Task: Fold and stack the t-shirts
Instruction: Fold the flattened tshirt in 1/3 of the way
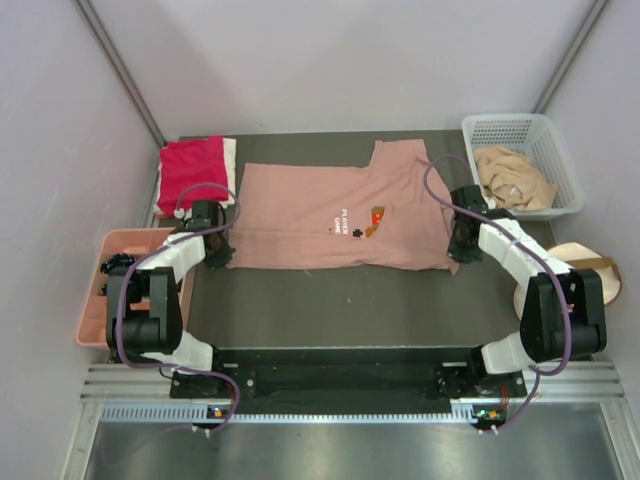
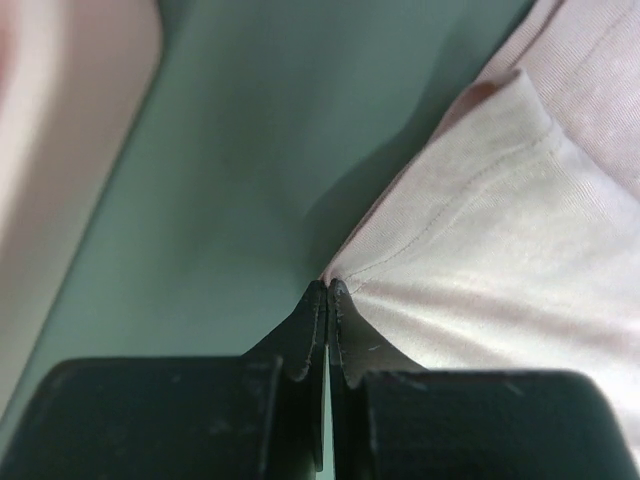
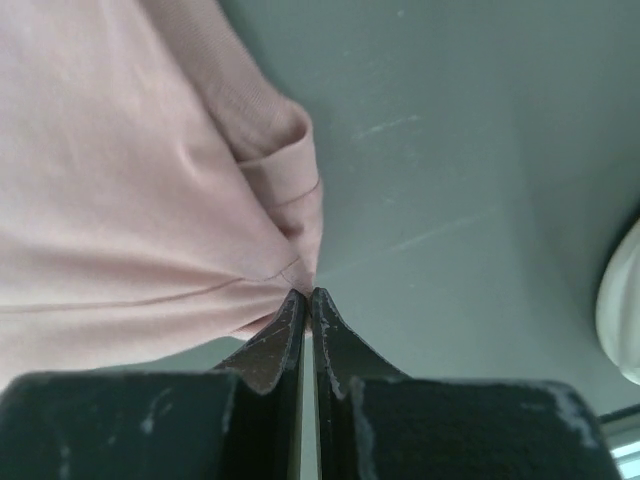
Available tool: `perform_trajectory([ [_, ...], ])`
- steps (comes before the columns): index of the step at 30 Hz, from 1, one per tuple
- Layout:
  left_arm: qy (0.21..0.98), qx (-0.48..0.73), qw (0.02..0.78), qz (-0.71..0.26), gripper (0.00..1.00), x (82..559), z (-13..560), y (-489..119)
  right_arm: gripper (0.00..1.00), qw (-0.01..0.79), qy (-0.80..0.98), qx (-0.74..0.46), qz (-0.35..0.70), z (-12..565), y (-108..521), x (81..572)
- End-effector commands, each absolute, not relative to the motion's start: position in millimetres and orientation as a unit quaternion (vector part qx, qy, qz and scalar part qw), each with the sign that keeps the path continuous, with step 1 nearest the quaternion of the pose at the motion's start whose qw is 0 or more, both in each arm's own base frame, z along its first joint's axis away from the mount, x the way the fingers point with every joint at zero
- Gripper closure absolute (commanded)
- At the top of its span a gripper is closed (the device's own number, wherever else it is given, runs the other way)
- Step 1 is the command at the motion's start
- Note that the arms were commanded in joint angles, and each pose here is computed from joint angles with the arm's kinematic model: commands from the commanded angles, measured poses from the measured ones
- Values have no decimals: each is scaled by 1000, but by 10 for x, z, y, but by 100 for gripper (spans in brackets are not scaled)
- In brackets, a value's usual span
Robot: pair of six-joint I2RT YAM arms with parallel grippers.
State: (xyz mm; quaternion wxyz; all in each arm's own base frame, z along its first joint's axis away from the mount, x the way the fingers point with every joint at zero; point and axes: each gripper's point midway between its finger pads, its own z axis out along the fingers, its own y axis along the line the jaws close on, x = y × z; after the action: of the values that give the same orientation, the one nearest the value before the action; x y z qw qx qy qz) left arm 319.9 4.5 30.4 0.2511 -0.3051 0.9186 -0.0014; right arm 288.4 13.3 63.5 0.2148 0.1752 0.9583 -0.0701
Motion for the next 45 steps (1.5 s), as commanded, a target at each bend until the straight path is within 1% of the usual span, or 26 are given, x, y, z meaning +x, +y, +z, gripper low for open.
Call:
perform_trajectory([
  [1,912,-312,266,20,100,3231,441,218,100,223,948,195,-119,807,-96,2909],
  [11,915,-312,256,16,100,3187,397,205,100,198,947,201,-156,809,-241,2837],
  [18,917,-312,247,5,100,3117,343,151,100,188,949,199,-155,746,-231,2835],
  [28,917,-333,220,-10,100,2878,260,64,100,180,946,210,-167,748,-306,2840],
  [35,913,-344,218,-18,100,2753,290,33,100,173,943,222,-176,745,-438,2845],
  [45,916,-352,192,-23,100,2453,124,-30,100,155,943,230,-185,716,-534,2792],
])
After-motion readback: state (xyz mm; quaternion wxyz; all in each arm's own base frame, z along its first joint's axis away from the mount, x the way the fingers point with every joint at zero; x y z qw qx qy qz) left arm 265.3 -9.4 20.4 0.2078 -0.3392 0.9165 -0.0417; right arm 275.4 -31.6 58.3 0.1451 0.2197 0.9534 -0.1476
